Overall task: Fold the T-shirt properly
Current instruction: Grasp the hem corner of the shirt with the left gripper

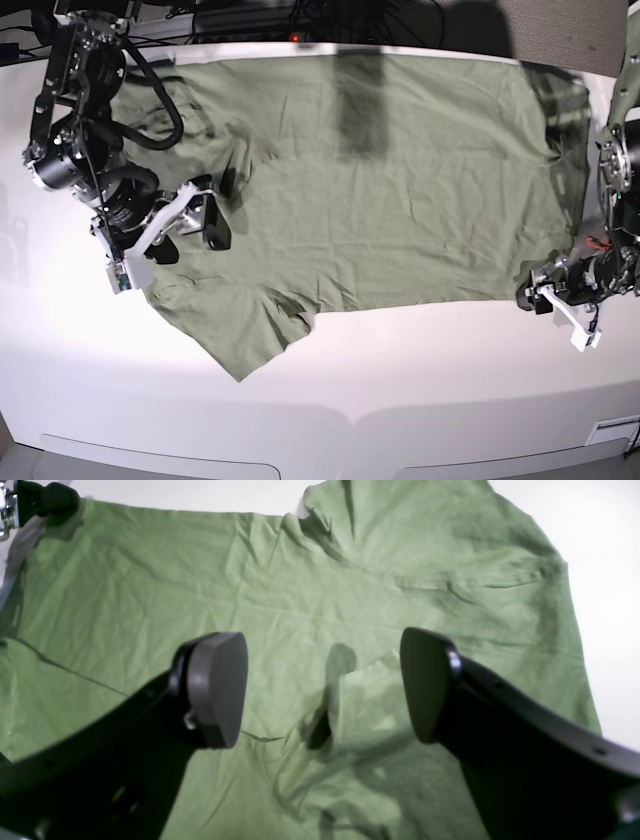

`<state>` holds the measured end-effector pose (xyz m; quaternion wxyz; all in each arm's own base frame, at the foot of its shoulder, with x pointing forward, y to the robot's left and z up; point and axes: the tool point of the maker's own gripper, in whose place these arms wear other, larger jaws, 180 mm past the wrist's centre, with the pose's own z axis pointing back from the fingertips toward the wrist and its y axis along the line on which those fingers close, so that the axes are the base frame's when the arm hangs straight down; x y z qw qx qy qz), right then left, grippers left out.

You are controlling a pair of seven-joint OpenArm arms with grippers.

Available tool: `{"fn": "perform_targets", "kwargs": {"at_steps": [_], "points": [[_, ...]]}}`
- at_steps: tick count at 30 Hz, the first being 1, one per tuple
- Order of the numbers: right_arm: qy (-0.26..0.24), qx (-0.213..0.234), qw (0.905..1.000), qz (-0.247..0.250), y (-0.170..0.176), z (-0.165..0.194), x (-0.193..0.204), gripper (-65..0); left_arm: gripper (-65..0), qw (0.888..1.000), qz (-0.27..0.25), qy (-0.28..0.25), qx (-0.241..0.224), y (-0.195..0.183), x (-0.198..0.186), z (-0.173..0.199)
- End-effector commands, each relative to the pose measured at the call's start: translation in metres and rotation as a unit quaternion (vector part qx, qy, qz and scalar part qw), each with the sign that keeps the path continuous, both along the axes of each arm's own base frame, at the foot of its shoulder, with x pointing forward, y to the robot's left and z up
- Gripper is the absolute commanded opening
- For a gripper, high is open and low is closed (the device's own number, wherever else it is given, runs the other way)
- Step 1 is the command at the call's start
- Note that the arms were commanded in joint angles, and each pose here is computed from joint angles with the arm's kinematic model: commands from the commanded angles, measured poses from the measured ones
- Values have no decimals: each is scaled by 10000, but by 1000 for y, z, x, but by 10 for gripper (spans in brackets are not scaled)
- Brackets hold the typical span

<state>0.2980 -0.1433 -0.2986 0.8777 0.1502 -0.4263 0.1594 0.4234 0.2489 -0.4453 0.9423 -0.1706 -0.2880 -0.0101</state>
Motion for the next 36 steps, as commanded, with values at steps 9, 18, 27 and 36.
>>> {"fn": "perform_targets", "kwargs": {"at_steps": [9, 18, 27, 36], "points": [[-298, -1, 9994, 177, 3, 15, 5, -175, -196, 9948, -208, 1000, 14, 8, -38, -15], [-287, -5, 9994, 176, 3, 15, 5, -175, -196, 9967, 316, 728, -170, 42, -32, 1], [-281, -4, 9994, 178, 3, 14, 4, -175, -196, 9935, 892, -703, -40, 75, 5, 33], [-255, -15, 9995, 183, 3, 14, 4, -175, -196, 9962, 434, -469, 590, 85, -4, 25]]}}
